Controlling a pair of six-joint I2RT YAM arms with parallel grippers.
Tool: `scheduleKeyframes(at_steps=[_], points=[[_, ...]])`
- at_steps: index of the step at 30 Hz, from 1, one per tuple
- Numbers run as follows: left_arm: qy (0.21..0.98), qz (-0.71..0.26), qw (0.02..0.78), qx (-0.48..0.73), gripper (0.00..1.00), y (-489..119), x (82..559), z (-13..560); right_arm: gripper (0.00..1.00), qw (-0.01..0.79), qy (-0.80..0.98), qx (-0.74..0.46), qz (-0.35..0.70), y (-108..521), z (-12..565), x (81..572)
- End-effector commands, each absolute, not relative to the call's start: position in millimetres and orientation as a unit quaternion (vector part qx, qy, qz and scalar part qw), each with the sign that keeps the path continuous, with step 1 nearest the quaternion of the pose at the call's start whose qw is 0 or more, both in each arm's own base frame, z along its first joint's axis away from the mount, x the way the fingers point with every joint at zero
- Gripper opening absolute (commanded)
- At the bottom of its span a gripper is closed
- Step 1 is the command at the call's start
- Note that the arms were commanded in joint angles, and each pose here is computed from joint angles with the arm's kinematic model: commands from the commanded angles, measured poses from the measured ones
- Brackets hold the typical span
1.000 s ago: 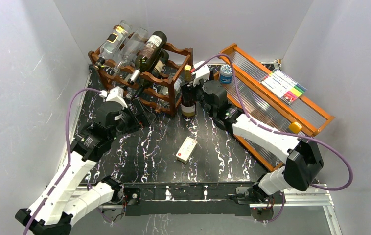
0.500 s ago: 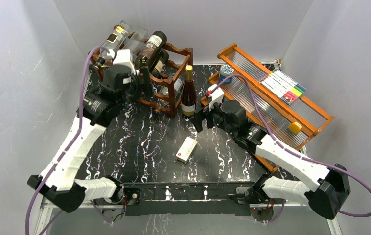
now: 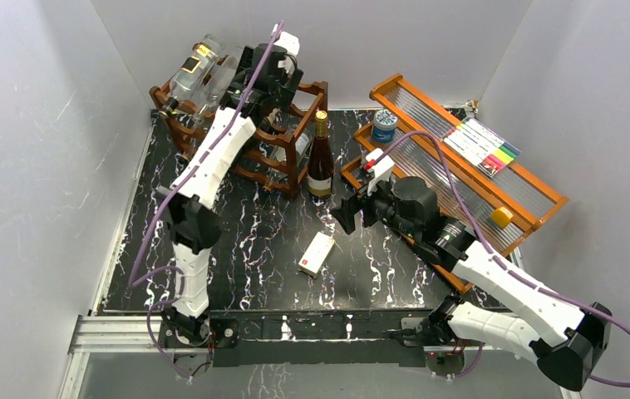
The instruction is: Take the wine bottle off the wine rack
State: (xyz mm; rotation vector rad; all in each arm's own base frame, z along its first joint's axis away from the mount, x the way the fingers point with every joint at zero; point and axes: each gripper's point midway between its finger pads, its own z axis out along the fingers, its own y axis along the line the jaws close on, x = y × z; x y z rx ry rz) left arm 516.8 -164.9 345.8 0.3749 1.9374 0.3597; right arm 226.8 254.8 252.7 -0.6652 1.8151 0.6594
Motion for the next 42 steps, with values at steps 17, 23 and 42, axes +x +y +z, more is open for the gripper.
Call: scheduleKeyframes(at_steps=[17,23,42], points=[[0.795,0.241,0.530,0.172,0.95,-135,567,317,0.98,0.523,0.768,-0.250,0.272,247,245,226],[0.796,0.249,0.524,0.172,0.98,-132,569,312,0.98,0.521,0.769,-0.247,0.276,248,243,226],[0.811,0.224,0.511,0.177,0.62,-132,565,305,0.98,0.521,0.770,-0.238,0.282,246,245,224]])
